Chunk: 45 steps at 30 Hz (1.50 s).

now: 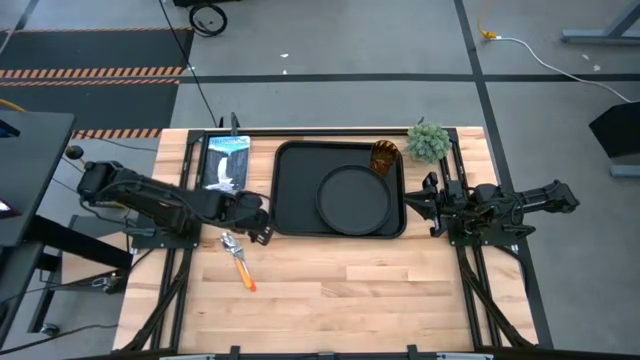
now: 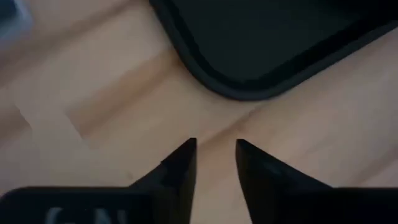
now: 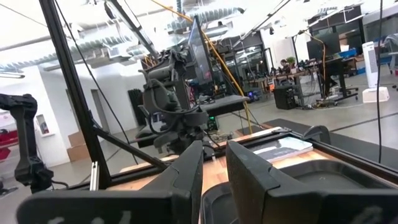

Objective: Pick and place plate/cup/fork/spoon on tray
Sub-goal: Put the orange fork beside the black plate on the black serving tray

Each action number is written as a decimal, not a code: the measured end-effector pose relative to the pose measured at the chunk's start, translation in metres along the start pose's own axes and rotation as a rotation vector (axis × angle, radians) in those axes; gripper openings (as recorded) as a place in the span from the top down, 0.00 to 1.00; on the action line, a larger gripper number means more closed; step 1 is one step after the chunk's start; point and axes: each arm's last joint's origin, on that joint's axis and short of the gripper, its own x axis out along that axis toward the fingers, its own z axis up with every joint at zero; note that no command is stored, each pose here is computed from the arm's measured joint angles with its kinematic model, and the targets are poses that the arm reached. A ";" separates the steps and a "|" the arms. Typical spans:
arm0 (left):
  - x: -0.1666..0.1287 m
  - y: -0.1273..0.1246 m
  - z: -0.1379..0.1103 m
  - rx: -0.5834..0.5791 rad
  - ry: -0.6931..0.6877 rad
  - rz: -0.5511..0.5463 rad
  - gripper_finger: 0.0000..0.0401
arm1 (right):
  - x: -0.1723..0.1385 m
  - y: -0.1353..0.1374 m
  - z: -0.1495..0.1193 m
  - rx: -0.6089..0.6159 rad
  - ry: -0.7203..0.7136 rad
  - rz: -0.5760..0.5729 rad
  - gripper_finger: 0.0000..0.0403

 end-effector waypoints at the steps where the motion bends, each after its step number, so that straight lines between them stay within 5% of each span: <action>1: 0.000 -0.001 -0.002 -0.031 0.006 -0.005 0.67 | 0.000 0.000 0.000 0.000 0.000 0.000 0.81; 14: -0.007 -0.015 -0.042 -0.307 0.071 -0.042 0.65 | 0.000 0.000 0.000 0.000 0.000 0.000 0.81; 30: -0.002 -0.043 -0.077 -0.451 0.132 0.104 0.65 | 0.000 0.000 0.000 0.000 0.000 0.000 0.81; 45: 0.000 -0.041 -0.094 -0.566 0.173 0.188 0.65 | 0.000 0.000 0.000 0.000 0.000 0.000 0.81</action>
